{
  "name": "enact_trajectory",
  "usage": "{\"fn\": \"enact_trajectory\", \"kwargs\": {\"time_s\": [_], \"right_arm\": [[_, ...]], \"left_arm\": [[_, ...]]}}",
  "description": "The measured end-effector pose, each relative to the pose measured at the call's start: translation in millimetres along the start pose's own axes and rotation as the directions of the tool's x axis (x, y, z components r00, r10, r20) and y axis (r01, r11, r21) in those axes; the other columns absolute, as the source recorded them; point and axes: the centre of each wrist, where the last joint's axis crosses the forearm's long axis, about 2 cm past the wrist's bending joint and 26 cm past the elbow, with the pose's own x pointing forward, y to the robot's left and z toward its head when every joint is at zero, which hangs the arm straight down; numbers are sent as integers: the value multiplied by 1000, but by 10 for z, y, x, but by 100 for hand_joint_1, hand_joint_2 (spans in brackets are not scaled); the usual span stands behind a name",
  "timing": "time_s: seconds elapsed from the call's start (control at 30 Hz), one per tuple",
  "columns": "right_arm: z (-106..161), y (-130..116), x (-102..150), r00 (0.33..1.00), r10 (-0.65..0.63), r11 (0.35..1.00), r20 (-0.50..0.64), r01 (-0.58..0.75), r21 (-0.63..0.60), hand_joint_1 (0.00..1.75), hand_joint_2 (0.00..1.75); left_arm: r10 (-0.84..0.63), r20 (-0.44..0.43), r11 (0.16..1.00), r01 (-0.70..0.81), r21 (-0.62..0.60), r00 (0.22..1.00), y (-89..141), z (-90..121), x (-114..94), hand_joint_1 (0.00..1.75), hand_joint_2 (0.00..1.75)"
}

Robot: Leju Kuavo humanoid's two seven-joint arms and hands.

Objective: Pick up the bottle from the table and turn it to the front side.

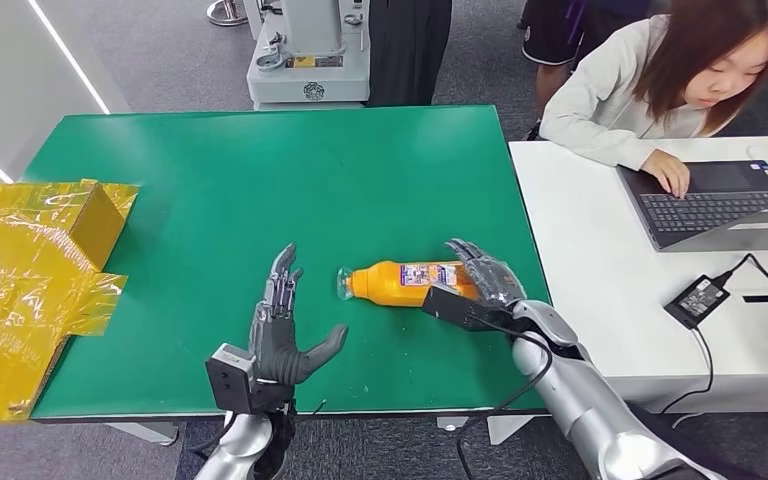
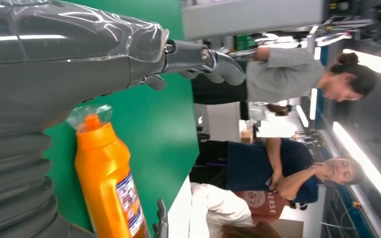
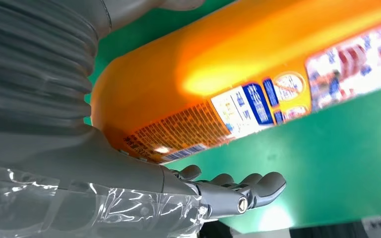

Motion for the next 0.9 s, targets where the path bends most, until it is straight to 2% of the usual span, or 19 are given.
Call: {"fn": "enact_trajectory", "kwargs": {"time_s": [0.23,0.43,0.57,0.6,0.7,0.73,0.9], "right_arm": [[-113,-162,5,996,75,988,-47,-68,140,0,175],[-249,-468,24,988,137,934,-77,-103,343,0,175],[-293,-584,35,984,160,902,-78,-114,416,0,175],[-300,-600,38,983,166,897,-78,-118,427,23,175],[-310,-622,40,980,182,886,-82,-127,446,151,175],[-312,-624,41,979,186,885,-85,-129,448,172,175],[-322,-626,48,974,206,875,-96,-140,463,175,175]], "left_arm": [[42,-29,999,-42,-9,999,11,-20,-16,0,175],[117,-68,993,-117,0,991,36,-50,-18,0,175],[155,-84,988,-155,10,984,62,-49,-24,0,175],[165,-88,986,-164,12,982,69,-47,-27,0,175],[184,-95,983,-184,16,978,96,-40,-34,0,175],[190,-97,982,-189,17,977,106,-39,-37,0,175],[203,-104,979,-202,21,974,142,-41,-42,0,175]]}}
